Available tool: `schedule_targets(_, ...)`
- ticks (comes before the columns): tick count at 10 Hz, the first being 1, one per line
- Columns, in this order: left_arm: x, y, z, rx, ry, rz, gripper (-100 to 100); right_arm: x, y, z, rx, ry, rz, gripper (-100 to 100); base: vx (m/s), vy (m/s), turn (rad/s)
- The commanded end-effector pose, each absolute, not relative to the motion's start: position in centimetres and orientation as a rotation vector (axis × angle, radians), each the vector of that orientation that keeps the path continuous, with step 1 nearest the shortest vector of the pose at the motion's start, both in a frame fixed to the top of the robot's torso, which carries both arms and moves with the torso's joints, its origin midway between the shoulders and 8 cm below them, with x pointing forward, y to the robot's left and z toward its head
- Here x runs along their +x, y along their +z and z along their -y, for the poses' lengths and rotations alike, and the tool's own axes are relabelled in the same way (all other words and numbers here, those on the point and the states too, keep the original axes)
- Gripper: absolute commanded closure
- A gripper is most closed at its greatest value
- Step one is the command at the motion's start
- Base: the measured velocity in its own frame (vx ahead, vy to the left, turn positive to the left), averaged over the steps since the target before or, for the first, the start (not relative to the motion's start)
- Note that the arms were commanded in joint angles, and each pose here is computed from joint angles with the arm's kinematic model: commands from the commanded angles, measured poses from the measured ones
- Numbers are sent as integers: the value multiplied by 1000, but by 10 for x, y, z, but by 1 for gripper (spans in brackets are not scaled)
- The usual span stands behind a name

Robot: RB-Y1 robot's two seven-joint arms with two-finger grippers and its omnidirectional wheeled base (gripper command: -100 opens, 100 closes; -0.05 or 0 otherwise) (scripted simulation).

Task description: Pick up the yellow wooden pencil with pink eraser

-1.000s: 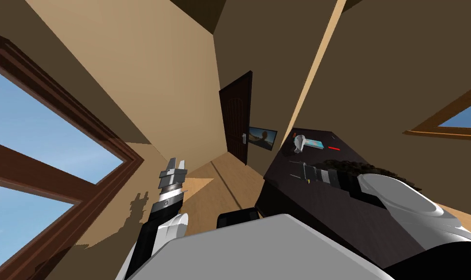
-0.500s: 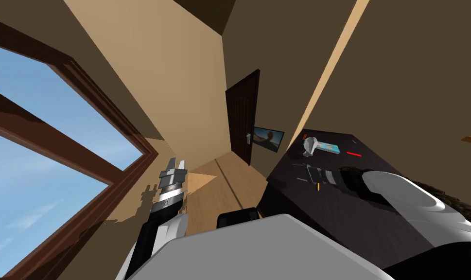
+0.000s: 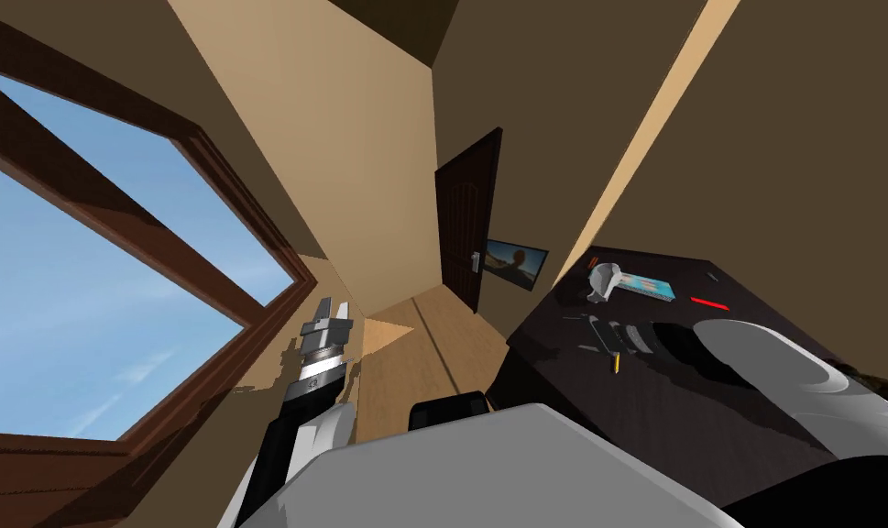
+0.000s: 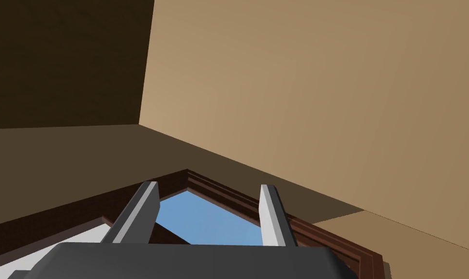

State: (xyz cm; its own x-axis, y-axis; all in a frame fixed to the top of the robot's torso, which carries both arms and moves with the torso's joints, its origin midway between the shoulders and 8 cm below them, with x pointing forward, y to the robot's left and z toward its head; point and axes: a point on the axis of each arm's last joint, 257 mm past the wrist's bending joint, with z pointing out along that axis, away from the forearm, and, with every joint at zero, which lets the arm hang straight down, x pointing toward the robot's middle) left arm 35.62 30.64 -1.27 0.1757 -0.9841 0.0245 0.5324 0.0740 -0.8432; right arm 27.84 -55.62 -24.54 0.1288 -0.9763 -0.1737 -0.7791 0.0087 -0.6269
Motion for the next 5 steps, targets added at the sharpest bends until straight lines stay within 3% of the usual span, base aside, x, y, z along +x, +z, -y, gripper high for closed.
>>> schedule_targets(1, 356, -13, -306, -847, -1279, -678, 0, 274, -249, 562, -1838, -430, -1712, -100, -10, -17, -25)
schedule_targets(5, 356, -13, -306, -847, -1279, -678, 0, 245, -260, 596, -2012, -421, -1776, -100, -28, -39, 167)
